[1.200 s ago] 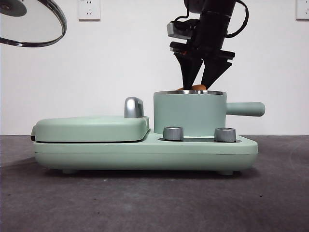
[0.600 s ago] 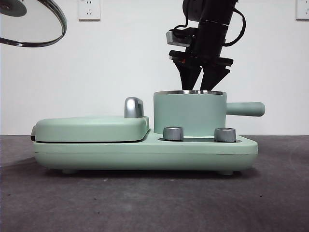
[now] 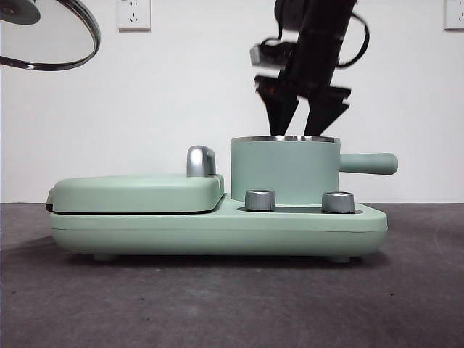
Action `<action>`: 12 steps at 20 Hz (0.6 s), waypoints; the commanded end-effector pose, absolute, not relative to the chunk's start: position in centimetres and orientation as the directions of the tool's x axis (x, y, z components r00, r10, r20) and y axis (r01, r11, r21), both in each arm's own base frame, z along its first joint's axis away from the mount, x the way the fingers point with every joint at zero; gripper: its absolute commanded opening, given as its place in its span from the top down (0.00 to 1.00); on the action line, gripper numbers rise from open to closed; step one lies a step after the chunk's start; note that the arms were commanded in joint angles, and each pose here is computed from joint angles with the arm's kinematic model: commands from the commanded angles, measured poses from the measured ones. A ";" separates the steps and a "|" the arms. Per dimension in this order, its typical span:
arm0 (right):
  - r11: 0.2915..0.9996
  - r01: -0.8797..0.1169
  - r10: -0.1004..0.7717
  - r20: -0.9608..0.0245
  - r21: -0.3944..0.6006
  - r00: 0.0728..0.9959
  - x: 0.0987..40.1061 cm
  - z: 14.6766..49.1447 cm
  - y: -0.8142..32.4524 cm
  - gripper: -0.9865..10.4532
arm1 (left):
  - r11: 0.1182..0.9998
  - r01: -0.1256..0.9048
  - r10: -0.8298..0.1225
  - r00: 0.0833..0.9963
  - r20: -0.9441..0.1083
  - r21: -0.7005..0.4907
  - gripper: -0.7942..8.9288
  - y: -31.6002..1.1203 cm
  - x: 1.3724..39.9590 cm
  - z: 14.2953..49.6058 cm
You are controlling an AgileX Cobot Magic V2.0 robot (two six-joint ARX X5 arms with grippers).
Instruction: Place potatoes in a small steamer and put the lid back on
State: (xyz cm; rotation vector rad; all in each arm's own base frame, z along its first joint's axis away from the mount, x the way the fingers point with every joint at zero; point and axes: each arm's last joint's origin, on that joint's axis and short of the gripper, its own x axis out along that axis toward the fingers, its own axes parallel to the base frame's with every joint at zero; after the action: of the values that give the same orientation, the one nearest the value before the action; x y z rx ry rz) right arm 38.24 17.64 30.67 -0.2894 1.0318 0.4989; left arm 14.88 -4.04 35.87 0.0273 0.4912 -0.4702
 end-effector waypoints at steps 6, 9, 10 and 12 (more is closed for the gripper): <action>0.835 -0.547 0.404 -0.747 0.066 0.528 31.6 40.5 14.4 0.62 | 0.891 0.447 -0.437 0.794 -0.423 -0.081 0.91 -4.1 15.0 36.6; 0.833 -0.551 0.431 -0.683 0.050 0.590 29.0 42.5 13.3 0.62 | 0.885 0.459 -0.448 0.794 -0.411 -0.078 0.91 -4.3 15.0 36.7; 0.833 -0.551 0.438 -0.663 0.046 0.607 28.0 42.8 12.9 0.62 | 0.882 0.466 -0.455 0.796 -0.399 -0.075 0.91 -4.4 15.1 36.8; 0.834 -0.551 0.450 -0.629 0.041 0.634 26.4 42.7 12.1 0.62 | 0.874 0.481 -0.469 0.802 -0.370 -0.067 0.91 -4.7 15.2 37.1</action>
State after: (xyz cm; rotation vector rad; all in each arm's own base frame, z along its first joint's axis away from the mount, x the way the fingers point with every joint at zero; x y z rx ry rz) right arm 25.93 11.77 42.95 -0.1727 0.6597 0.5750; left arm 15.08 -4.63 36.35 0.0352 0.4329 -0.5042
